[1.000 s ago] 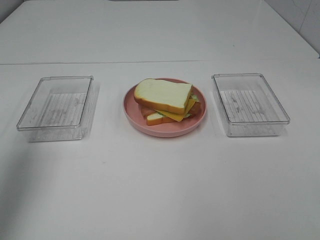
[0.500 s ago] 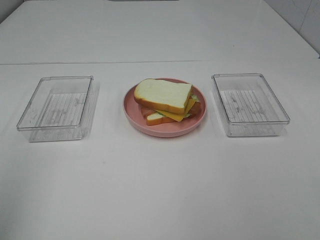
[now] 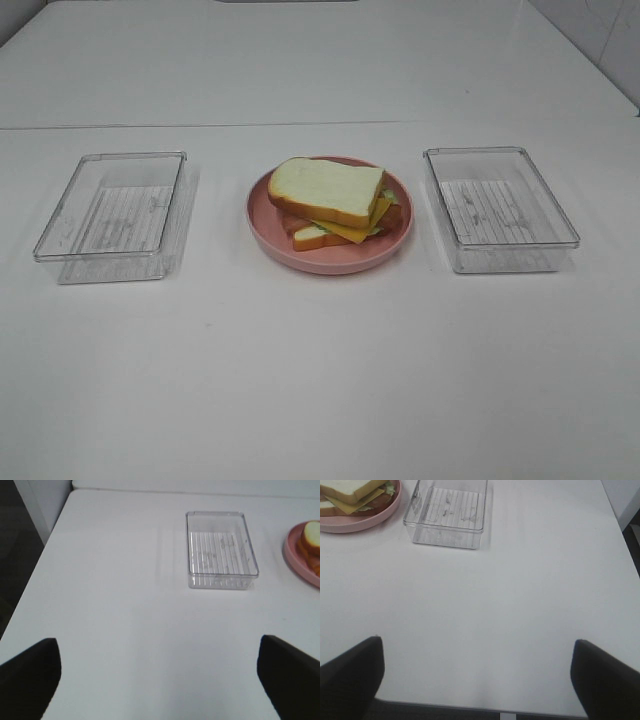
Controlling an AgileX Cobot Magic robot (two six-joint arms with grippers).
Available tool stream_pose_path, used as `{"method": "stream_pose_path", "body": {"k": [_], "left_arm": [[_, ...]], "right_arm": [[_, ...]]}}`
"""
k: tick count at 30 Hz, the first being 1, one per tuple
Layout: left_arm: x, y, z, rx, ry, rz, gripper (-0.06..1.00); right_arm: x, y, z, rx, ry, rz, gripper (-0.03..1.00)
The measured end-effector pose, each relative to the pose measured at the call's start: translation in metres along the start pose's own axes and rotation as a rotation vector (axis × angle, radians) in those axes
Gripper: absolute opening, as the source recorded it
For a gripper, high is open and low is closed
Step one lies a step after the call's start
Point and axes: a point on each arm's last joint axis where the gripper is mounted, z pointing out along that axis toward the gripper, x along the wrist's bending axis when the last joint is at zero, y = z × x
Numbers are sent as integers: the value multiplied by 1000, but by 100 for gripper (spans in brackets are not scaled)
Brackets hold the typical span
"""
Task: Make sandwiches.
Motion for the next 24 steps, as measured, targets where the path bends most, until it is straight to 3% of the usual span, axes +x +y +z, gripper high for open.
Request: {"method": "stream_pose_path", "body": {"k": [4,11,24], "left_arm": [[1,-19,-4,-64,-3,30,99],[-3,-34,15,-8,-55,53,99],[-3,-35,16,-4,-60,54,99]], "right_arm": [[0,0,0,0,0,0,98],[0,0,0,0,1,0,98],[0,0,0,0,2,1,98]]}}
